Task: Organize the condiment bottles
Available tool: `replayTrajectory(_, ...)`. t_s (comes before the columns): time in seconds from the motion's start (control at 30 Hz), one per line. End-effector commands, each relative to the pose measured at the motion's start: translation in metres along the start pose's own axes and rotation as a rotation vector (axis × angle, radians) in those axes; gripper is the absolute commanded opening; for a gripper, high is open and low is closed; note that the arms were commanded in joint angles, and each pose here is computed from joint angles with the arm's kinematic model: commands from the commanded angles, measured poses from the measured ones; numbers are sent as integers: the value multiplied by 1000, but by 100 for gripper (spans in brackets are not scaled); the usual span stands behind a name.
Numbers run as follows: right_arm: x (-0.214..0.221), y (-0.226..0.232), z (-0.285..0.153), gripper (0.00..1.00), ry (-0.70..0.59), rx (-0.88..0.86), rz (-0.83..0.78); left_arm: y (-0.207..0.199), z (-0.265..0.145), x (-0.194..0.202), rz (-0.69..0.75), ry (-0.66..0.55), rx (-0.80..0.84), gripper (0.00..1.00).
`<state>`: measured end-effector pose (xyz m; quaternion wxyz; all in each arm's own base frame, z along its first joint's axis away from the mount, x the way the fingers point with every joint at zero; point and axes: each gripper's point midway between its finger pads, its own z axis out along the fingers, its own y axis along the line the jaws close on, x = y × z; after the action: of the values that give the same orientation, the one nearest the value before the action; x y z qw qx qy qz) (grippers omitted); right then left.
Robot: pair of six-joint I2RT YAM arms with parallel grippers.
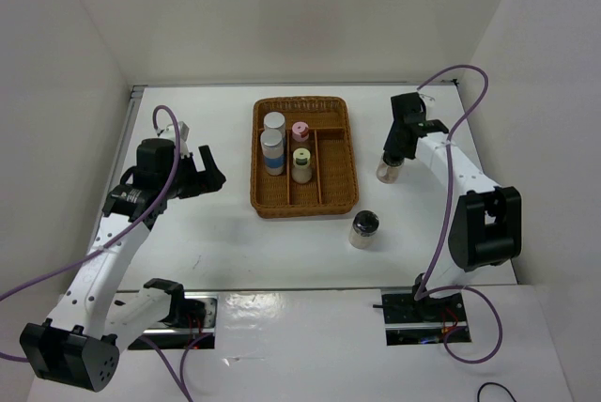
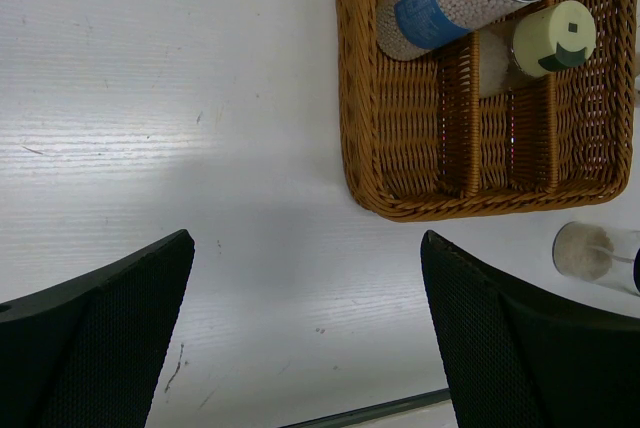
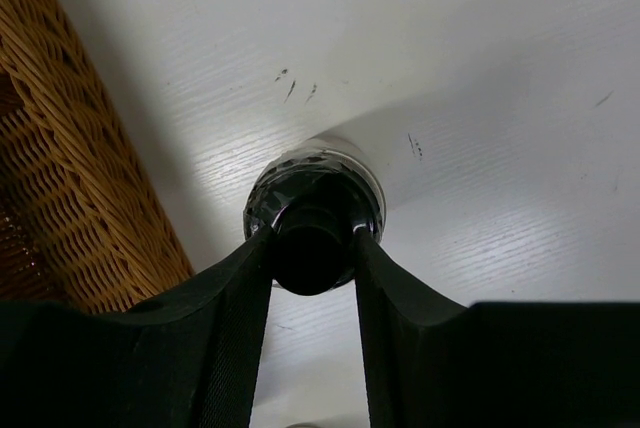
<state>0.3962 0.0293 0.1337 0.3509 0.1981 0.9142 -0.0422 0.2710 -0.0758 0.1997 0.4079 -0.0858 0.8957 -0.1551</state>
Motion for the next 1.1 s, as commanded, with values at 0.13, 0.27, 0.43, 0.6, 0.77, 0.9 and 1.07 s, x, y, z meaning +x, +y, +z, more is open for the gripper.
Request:
replayTrajectory(0.13, -21, 11, 2, 35, -57, -6, 2, -4, 0, -9, 20, -36, 26, 100)
replayTrajectory(0.27, -19, 10, 5, 30, -54, 6, -1, -4, 0, -9, 20, -36, 26, 100)
replayTrajectory(0.43, -20, 6, 3, 16, -52, 28, -5, -4, 0, -9, 20, -36, 26, 100)
replayTrajectory(0.6, -23, 7, -7, 5, -61, 59, -30, -4, 0, -9, 20, -36, 26, 100)
replayTrajectory(0.77, -41, 12, -33, 1, -114, 40, -33, -5, 0, -8, 21, -33, 34, 100)
replayTrajectory(0.9, -59, 29, -57, 0, -148, -33, -33, -6, -3, -9, 22, -41, 38, 100)
replayTrajectory(1.07, -76, 53, -88, 0, -178, -110, -64, -8, -5, -12, 23, -58, 45, 100)
